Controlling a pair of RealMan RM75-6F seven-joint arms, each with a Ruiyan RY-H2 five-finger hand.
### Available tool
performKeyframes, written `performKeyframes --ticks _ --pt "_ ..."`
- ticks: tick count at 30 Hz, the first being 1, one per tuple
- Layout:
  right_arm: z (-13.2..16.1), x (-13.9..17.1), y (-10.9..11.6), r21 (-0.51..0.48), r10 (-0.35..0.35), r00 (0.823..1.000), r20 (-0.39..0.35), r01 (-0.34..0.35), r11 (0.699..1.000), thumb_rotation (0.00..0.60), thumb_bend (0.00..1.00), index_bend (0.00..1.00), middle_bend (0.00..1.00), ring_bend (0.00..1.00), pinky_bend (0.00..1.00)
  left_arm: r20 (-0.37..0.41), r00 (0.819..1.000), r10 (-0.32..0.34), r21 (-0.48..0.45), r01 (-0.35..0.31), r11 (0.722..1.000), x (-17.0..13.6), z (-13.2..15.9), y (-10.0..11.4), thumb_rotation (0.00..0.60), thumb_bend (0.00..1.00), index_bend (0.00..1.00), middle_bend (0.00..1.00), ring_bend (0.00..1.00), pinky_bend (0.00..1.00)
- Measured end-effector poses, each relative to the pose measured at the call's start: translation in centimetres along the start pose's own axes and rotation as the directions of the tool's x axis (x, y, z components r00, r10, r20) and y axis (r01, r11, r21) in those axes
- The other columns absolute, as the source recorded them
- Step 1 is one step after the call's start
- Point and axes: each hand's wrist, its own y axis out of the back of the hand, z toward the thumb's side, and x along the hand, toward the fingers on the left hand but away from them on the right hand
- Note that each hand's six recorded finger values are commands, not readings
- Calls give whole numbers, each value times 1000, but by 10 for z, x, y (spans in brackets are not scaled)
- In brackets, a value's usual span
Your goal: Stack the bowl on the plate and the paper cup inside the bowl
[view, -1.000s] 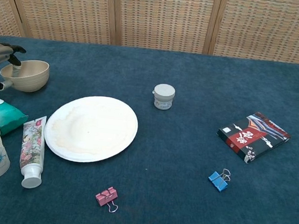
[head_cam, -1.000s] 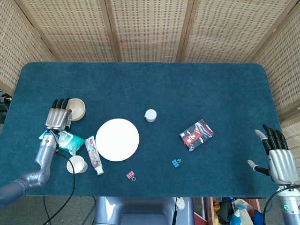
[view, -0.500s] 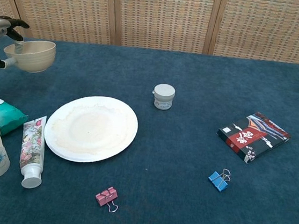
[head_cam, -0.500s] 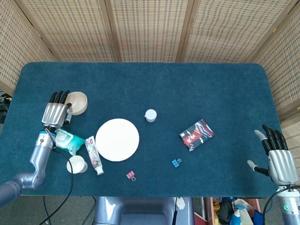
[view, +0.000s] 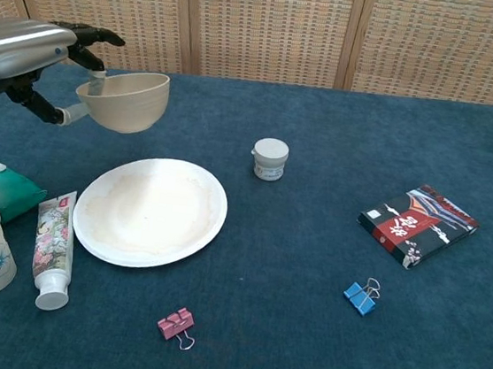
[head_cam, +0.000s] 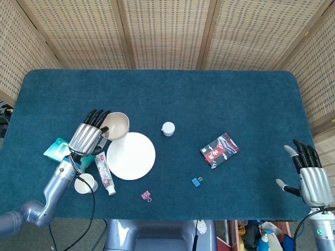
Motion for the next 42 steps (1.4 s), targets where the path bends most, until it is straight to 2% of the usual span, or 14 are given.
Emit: performKeyframes --ticks 6,12,21,35,38,42 --pt "-1 0 1 -3 -2 1000 2 2 1000 600 126 102 0 0 0 74 997 -18 2 18 1000 -6 29 -9 600 465 640 63 0 47" --pt "-2 0 2 -9 -6 1000 6 7 1000 600 126 102 0 0 0 110 992 -57 3 57 998 -12 42 -22 600 465 640 63 0 48" --pt "-3 0 3 -15 -9 1000 9 9 1000 600 126 102 0 0 0 132 984 -120 31 117 993 -19 48 -44 600 464 640 63 0 48" --pt "-5 0 5 -21 -16 1000 13 16 1000 600 126 102 0 0 0 137 974 -178 97 166 981 -22 47 -59 600 466 637 58 0 43" --pt "-5 -1 5 -22 -16 1000 13 16 1000 600 126 102 0 0 0 135 974 -180 108 166 980 -22 46 -61 600 448 573 24 0 35" --pt "-4 -1 5 -22 -16 1000 13 17 1000 600 125 102 0 0 0 128 975 -183 105 171 980 -22 46 -61 600 356 438 0 0 21"
